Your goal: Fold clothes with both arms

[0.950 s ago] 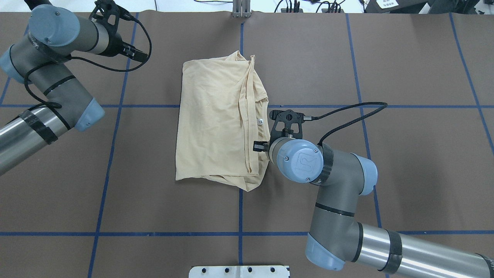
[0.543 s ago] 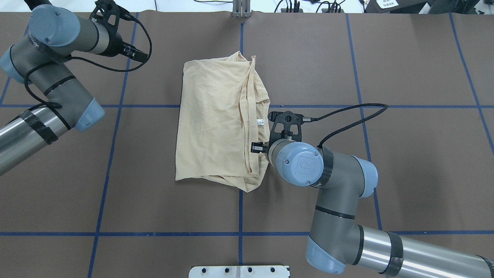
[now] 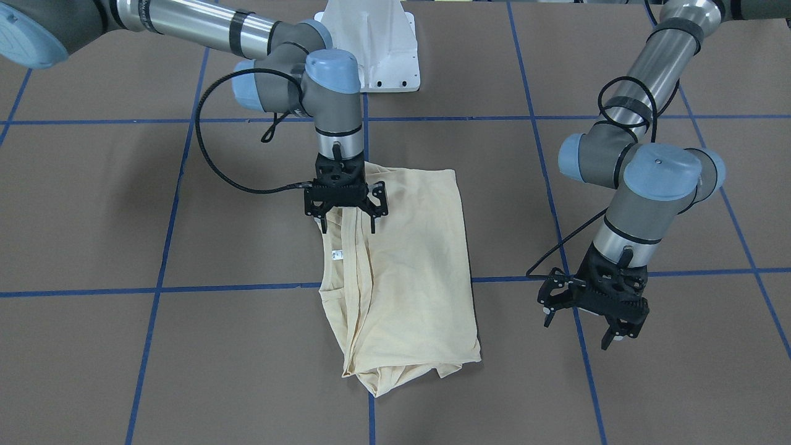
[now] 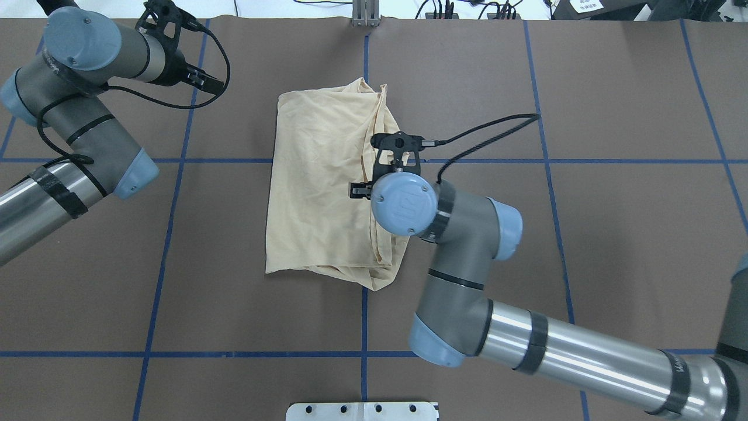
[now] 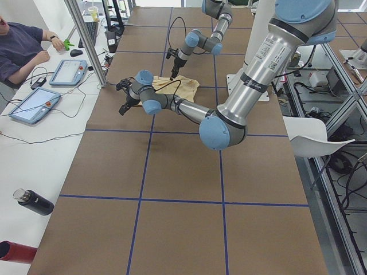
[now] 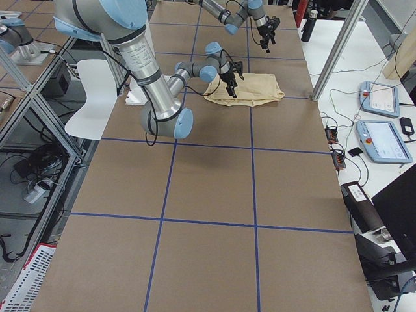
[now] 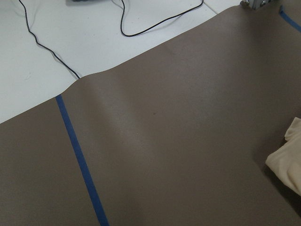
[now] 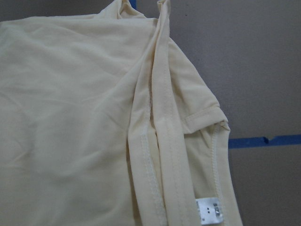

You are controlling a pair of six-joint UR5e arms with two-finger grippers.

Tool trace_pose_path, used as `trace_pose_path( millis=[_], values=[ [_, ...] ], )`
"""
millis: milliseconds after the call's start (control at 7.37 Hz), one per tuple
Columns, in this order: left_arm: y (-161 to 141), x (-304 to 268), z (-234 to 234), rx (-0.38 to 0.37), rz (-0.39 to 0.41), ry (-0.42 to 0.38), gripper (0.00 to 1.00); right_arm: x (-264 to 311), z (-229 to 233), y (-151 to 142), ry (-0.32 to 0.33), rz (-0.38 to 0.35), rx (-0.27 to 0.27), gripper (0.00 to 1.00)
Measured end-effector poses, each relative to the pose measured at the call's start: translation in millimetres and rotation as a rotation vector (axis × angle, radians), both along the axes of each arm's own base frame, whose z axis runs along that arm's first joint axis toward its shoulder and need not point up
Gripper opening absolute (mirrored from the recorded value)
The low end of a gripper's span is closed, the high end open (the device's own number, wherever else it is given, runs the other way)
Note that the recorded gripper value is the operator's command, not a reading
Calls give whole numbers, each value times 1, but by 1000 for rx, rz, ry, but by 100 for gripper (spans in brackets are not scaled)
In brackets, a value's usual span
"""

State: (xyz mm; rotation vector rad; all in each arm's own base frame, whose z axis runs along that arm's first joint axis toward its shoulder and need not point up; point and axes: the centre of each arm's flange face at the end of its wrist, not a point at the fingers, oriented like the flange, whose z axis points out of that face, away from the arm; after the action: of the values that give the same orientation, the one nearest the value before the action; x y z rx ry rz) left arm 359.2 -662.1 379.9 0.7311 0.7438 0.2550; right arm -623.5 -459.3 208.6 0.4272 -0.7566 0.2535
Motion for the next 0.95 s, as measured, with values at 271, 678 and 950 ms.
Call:
trace_pose_path(
  millis=[271, 678, 950],
  values=[
    [0, 0, 0, -6, -4, 6, 100, -19, 3, -14, 102, -46, -2, 100],
    [0, 0, -1, -9, -7, 9, 100, -14, 12, -23, 220, -148, 14, 100],
    [3, 1, 2, -17, -10, 13, 100, 12, 21, -52, 276, -199, 25, 100]
  ],
)
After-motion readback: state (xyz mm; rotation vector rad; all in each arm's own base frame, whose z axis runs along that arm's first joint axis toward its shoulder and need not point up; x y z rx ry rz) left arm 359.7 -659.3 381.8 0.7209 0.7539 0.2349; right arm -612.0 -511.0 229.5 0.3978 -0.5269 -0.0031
